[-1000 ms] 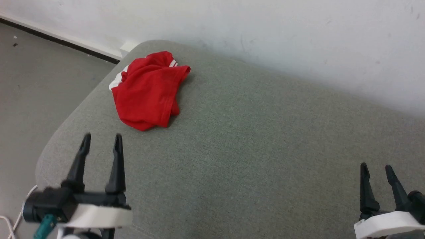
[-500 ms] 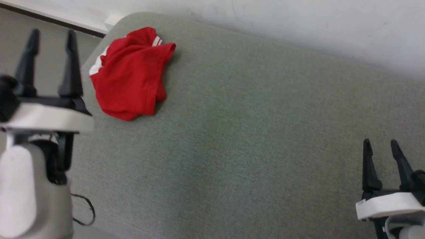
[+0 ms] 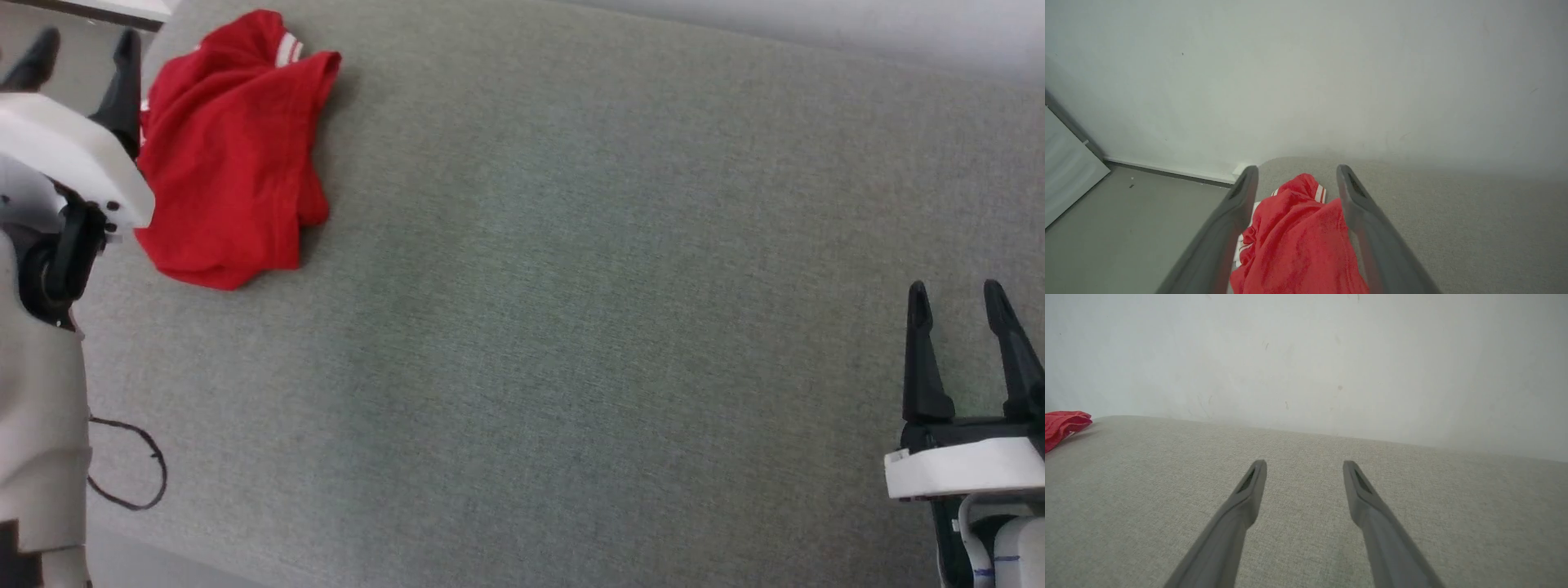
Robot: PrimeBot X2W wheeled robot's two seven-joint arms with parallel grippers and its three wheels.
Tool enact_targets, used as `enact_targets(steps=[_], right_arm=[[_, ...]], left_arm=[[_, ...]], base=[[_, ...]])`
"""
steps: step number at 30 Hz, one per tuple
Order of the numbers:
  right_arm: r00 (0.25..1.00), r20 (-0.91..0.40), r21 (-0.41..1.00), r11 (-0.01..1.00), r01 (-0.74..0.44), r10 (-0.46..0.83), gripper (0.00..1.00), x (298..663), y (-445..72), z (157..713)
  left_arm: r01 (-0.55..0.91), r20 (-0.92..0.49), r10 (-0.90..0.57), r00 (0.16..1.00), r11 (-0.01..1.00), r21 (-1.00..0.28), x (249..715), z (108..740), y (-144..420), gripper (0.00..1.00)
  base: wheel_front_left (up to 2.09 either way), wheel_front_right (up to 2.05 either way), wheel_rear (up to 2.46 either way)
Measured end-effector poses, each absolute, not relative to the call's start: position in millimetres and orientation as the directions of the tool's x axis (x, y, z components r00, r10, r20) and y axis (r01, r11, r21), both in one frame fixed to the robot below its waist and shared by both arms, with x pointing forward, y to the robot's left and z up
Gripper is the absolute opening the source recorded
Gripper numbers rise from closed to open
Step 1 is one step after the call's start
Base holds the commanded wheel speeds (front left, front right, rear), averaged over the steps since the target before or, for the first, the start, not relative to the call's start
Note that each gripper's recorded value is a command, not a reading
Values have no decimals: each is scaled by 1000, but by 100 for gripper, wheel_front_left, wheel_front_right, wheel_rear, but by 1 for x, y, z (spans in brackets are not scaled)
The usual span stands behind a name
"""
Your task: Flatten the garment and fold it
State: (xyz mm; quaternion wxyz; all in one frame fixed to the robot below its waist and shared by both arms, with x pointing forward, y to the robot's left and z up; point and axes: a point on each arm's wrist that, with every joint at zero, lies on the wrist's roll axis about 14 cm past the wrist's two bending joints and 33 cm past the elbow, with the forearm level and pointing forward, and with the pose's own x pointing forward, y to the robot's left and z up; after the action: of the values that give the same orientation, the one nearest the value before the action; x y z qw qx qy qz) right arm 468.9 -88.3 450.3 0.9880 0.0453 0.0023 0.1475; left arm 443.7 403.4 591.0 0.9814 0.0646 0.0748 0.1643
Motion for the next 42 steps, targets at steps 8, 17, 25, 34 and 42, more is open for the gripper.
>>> enact_targets(steps=[8, 17, 25, 34, 42], right_arm=[[963, -41, 66, 963, -262, 265, 100, 472, -102, 437], [964, -98, 28, 969, -245, 247, 100, 478, -111, 421], [962, -136, 22, 972, -236, 236, 100, 480, -116, 408], [959, -173, 17, 974, -226, 226, 100, 480, -120, 395], [963, -136, 35, 973, -230, 233, 100, 477, -117, 407]], left_arm=[[-262, -468, 302, 831, 953, 149, 460, 517, 406, 100], [-273, -674, 307, 672, 949, 160, 455, 454, 419, 100], [-303, -794, 272, 544, 946, 116, 443, 402, 416, 100], [-308, -818, 278, 503, 942, 131, 445, 383, 419, 0], [-313, -782, 306, 543, 938, 150, 444, 404, 430, 0]], base=[[0, 0, 0], [0, 0, 0], [0, 0, 0], [0, 0, 0], [0, 0, 0]])
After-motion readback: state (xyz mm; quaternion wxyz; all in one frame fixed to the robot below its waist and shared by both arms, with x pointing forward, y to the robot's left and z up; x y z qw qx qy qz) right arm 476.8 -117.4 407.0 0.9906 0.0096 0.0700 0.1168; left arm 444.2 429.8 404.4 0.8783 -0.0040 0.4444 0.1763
